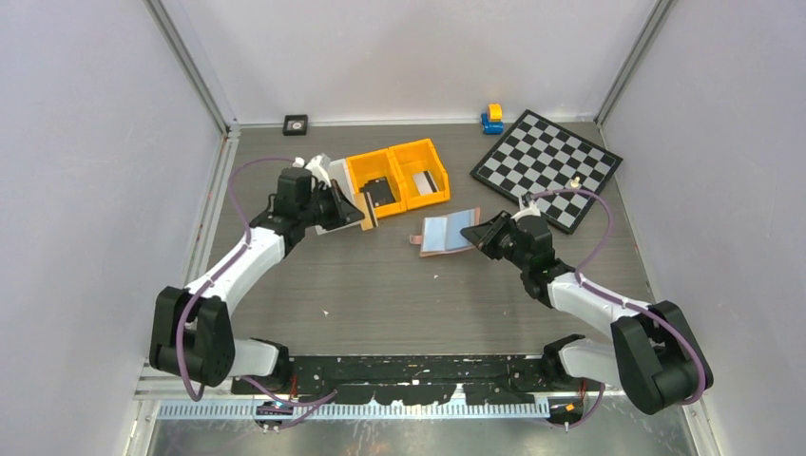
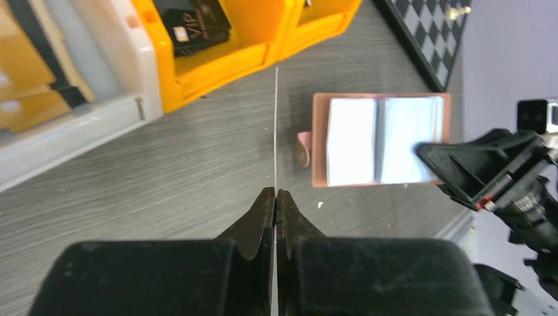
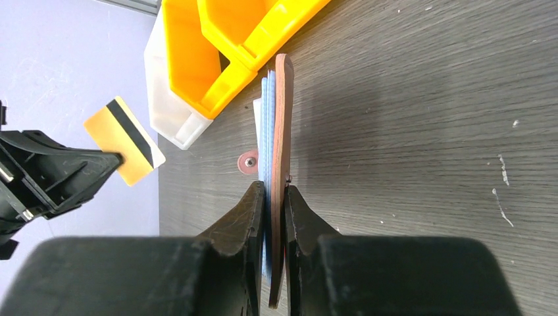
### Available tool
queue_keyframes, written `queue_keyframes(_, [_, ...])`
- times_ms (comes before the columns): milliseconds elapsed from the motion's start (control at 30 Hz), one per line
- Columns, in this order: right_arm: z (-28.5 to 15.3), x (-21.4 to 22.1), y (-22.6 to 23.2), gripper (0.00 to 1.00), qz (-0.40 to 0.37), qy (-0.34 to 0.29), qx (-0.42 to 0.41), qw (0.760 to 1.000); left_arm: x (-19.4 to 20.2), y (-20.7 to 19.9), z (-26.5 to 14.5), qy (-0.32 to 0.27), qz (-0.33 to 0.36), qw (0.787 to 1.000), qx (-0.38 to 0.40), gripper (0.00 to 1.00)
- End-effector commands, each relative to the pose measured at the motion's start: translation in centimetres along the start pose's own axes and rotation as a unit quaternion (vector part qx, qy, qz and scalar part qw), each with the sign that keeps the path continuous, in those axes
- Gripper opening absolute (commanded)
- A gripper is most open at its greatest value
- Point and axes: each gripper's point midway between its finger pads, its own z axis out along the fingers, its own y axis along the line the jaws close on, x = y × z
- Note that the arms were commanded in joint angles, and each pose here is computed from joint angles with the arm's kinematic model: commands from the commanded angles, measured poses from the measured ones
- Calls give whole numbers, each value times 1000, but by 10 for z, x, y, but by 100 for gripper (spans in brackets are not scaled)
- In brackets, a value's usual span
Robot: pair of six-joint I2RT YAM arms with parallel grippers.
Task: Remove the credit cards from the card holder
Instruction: Place the credit card in the storage box.
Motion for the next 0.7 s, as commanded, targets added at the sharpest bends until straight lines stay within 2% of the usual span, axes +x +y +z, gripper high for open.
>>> queue_keyframes(0, [1, -12, 12, 0, -8, -24, -21, 999, -17, 18, -10, -3, 35, 996, -78, 0])
queue_keyframes(133, [-3, -15, 13, 0, -14, -32, -21, 999, -36, 29, -9, 4, 38, 991, -129, 0])
queue_keyframes(233, [-5, -17, 13, 0, -18, -35, -21, 999, -54, 37, -6, -10, 35, 989, -141, 0])
queue_keyframes(433, [-5, -16, 13, 0, -18, -35, -21, 999, -70, 61, 8, 15, 18, 985, -170, 0])
queue_keyframes(667, [-2, -15, 13, 0, -16, -30, -22, 999, -80, 91, 28, 43, -32, 985, -161, 0])
